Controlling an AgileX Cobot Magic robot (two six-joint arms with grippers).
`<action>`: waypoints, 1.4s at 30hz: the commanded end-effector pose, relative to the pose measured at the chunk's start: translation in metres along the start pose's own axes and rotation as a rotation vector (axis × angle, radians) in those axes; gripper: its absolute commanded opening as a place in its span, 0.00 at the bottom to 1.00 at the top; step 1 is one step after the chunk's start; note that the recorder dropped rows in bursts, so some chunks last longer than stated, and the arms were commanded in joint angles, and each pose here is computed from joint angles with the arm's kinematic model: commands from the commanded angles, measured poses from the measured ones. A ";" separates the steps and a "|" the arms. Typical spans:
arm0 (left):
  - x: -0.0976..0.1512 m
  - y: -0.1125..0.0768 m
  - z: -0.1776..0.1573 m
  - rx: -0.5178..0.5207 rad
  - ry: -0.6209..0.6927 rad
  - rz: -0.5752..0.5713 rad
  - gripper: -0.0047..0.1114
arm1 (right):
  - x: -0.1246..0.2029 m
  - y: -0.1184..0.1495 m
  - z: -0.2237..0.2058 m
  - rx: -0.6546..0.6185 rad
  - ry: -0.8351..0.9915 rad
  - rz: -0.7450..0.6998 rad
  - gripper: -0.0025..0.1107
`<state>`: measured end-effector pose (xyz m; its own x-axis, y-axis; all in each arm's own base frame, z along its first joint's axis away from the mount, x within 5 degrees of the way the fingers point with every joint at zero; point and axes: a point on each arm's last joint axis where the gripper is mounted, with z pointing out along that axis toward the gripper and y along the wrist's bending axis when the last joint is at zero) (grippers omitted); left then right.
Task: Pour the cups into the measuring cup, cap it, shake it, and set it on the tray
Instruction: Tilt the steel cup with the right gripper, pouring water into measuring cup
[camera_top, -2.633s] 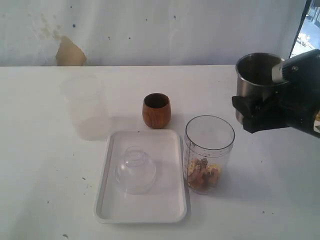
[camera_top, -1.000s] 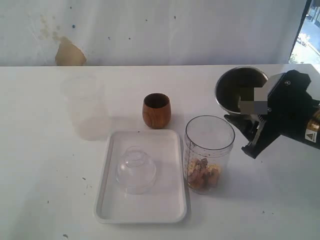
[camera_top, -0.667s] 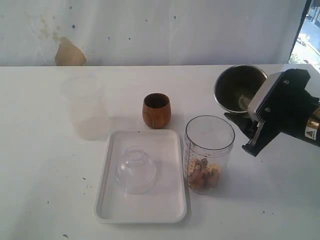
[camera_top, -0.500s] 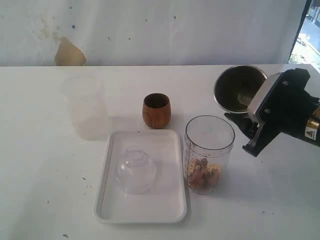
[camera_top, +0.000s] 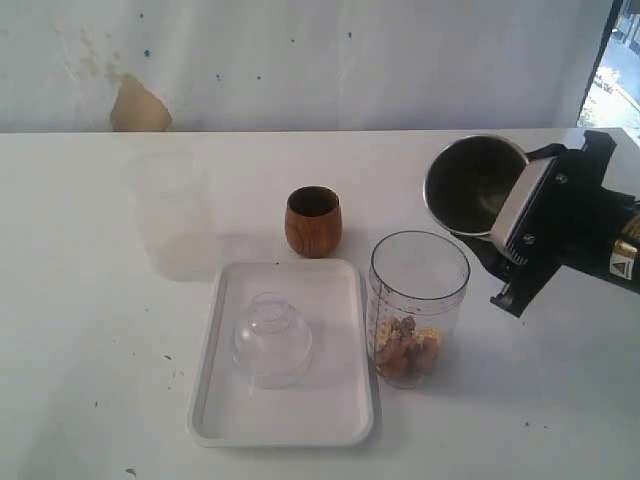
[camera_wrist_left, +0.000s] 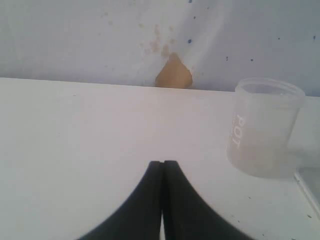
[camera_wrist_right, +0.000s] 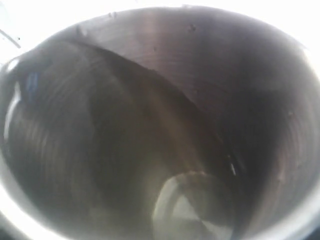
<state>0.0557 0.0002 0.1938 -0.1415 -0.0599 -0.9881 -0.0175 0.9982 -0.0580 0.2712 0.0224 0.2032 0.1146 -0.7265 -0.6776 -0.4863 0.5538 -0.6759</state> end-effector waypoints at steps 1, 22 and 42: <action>0.002 0.000 0.000 0.000 0.003 0.002 0.04 | -0.008 -0.009 -0.001 0.056 -0.075 -0.033 0.02; 0.002 0.000 0.000 0.000 0.003 0.002 0.04 | -0.010 -0.011 0.000 0.068 -0.080 -0.170 0.02; 0.002 0.000 0.000 0.000 0.003 0.002 0.04 | -0.011 -0.012 0.000 0.079 -0.089 -0.265 0.02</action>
<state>0.0557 0.0002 0.1938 -0.1415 -0.0599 -0.9881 -0.0175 0.9982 -0.0580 0.2729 0.0235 0.2073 0.2579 -0.8347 -0.4865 -0.4228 0.3553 -0.8337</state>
